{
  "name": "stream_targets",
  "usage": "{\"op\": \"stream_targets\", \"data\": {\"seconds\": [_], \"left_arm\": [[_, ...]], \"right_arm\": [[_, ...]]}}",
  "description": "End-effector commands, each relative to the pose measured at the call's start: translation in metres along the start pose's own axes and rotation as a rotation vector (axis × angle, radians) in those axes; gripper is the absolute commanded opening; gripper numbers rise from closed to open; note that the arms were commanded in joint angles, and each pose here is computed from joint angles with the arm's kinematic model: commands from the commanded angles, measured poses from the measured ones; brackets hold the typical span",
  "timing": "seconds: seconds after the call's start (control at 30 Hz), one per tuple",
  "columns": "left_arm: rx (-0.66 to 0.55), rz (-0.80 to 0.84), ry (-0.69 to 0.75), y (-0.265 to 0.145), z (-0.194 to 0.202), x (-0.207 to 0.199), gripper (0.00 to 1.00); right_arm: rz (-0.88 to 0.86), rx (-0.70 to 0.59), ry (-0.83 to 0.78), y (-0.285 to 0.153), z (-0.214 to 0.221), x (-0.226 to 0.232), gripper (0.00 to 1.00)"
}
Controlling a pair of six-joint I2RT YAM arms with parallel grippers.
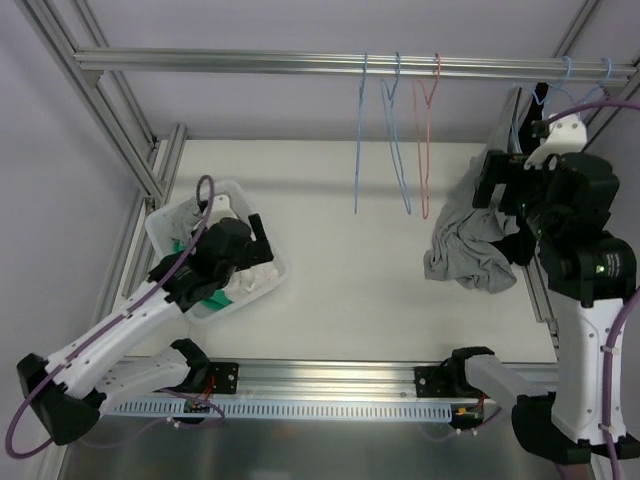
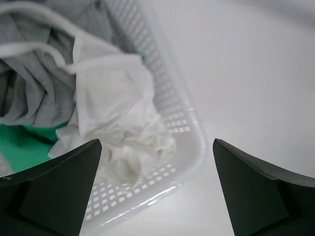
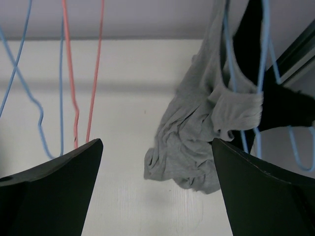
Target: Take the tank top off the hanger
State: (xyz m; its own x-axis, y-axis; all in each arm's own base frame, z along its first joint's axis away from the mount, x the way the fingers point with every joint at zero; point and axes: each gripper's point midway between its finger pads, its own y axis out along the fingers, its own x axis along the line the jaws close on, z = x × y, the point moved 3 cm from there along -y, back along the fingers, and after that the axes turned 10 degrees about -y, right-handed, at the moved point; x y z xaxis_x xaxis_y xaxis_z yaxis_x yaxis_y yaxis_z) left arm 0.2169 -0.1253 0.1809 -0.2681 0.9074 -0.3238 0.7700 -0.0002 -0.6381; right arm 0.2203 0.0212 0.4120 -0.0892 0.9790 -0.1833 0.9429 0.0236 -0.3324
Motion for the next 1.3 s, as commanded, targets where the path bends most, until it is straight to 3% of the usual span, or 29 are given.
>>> {"op": "stream_targets", "data": {"seconds": [0.0, 0.13, 0.27, 0.5, 0.73, 0.87, 1.03, 1.13, 1.17, 1.27], "left_arm": [[-0.087, 0.196, 0.033, -0.046, -0.045, -0.024, 0.99], [-0.150, 0.325, 0.035, -0.082, -0.063, -0.023, 0.99], [-0.112, 0.459, 0.143, -0.102, -0.056, -0.026, 0.99], [-0.025, 0.420, 0.204, -0.096, -0.023, 0.004, 0.99], [-0.029, 0.422, 0.222, -0.094, -0.019, 0.010, 0.98], [-0.020, 0.427, 0.233, -0.093, -0.017, 0.010, 0.99], [-0.017, 0.437, 0.241, -0.094, -0.016, 0.010, 0.99], [-0.018, 0.442, 0.240, -0.095, -0.015, 0.010, 0.99], [-0.020, 0.444, 0.239, -0.096, -0.016, 0.010, 0.99], [-0.022, 0.445, 0.238, -0.096, -0.016, 0.010, 0.99]], "right_arm": [[0.025, -0.074, -0.021, 0.001, -0.046, -0.024, 1.00], [0.142, -0.018, 0.001, 0.031, -0.060, -0.062, 0.99], [0.203, 0.016, -0.024, 0.061, -0.069, -0.090, 0.95], [0.196, 0.127, -0.049, 0.104, -0.044, -0.113, 0.90], [0.152, 0.165, -0.050, 0.131, -0.032, -0.112, 0.84], [0.100, 0.182, -0.034, 0.145, -0.025, -0.106, 0.63], [0.046, 0.163, 0.000, 0.154, -0.026, -0.098, 0.49], [0.047, 0.155, 0.008, 0.155, -0.027, -0.098, 0.36], [0.050, 0.147, 0.012, 0.154, -0.029, -0.098, 0.28], [0.038, 0.114, 0.024, 0.150, -0.035, -0.095, 0.20]]}}
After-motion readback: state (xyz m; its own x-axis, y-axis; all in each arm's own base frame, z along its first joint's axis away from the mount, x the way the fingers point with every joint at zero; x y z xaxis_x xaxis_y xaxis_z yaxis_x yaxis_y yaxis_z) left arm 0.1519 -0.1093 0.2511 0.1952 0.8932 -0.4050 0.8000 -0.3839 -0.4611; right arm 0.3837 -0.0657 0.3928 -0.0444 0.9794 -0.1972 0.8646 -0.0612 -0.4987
